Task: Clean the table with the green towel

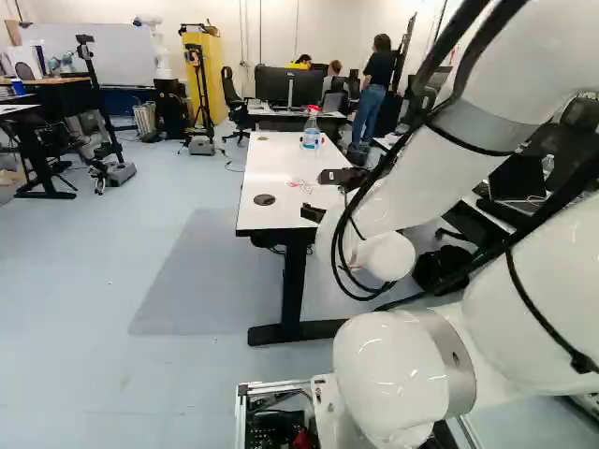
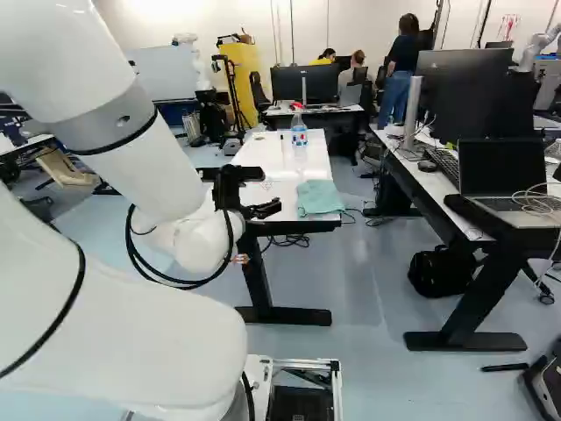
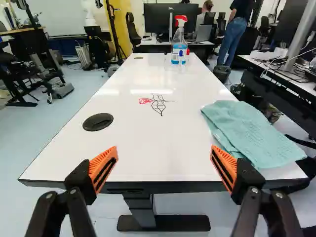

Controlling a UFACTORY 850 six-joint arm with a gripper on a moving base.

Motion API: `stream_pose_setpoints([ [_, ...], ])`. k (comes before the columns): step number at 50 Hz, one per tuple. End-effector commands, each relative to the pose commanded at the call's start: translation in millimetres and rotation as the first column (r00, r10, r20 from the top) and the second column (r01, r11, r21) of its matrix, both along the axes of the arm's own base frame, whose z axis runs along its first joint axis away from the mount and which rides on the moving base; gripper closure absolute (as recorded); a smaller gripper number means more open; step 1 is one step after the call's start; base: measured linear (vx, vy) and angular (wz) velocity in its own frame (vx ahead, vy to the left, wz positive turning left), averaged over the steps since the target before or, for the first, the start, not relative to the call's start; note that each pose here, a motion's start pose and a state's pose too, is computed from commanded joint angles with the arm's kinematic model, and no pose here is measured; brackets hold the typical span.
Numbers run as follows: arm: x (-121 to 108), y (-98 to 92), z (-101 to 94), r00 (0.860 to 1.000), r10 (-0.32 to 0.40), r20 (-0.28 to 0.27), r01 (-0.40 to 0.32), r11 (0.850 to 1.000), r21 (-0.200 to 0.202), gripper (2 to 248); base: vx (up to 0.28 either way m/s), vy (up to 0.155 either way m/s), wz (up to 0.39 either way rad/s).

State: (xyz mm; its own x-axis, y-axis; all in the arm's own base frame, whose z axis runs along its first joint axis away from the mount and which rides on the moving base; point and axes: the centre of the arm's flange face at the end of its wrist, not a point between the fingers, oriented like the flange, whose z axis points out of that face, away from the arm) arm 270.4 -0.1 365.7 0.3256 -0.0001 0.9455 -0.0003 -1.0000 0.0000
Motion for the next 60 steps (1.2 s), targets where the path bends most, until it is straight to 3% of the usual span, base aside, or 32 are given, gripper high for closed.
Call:
stream_pose_setpoints([
  [36,28,-28.7,30.1,0.993,-0.095,0.071,0.096,0.995,0.000,3,0.000,0.000,0.000],
  [60,55,-57.7,47.2,0.984,-0.174,0.019,0.174,0.985,0.000,3,0.000,0.000,0.000],
])
